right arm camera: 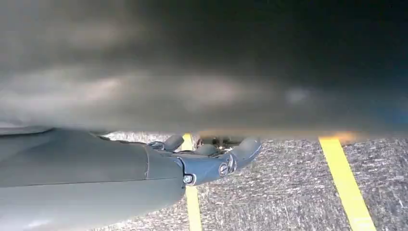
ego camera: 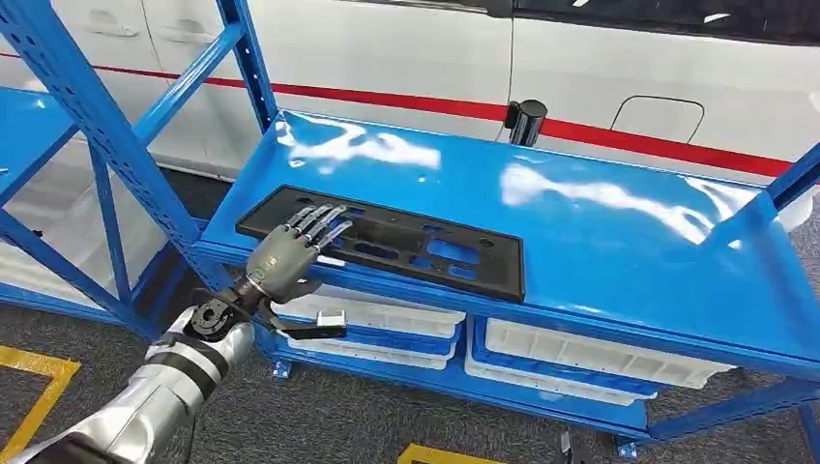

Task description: Take the parts from the cabinet and place them on the table.

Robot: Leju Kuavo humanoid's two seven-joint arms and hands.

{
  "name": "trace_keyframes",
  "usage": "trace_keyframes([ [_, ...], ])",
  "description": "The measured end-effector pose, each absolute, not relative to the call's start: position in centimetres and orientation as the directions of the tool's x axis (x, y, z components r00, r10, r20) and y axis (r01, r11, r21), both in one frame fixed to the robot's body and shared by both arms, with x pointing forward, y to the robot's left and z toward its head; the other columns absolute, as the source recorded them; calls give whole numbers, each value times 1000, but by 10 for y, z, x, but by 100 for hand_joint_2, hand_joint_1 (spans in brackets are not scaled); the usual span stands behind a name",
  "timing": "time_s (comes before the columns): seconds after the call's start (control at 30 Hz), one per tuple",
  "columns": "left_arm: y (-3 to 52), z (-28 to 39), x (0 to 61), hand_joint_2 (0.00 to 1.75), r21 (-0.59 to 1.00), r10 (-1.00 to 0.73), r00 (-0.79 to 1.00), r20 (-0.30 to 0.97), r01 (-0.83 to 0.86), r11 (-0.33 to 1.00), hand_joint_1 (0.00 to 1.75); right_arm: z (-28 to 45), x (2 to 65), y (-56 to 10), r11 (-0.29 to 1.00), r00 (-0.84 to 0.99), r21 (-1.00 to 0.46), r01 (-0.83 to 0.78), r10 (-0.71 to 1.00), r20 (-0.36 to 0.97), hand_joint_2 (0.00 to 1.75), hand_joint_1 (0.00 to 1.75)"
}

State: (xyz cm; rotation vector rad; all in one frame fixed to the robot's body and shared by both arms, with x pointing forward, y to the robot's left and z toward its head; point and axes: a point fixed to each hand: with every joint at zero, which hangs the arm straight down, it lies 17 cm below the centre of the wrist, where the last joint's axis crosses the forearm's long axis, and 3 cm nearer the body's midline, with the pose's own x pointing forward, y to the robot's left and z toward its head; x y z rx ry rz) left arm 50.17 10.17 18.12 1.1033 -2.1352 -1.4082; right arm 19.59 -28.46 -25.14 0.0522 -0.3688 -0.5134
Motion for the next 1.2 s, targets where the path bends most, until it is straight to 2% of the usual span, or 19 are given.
trace_keyframes([
  [0.57, 65, 208, 497, 175, 861, -732, -673, -102, -428, 273, 0, -250, 201, -281, 887, 822, 137, 441, -461, 334, 0, 0],
  [0.7, 65, 235, 508, 175, 837, -740, -662, -119, -468, 284, 0, -249, 202, -280, 889, 824, 139, 437, -458, 333, 0, 0],
  [1.2, 52, 259, 513, 175, 816, -732, -670, -124, -489, 309, 0, -249, 203, -277, 895, 831, 138, 424, -445, 332, 0, 0],
])
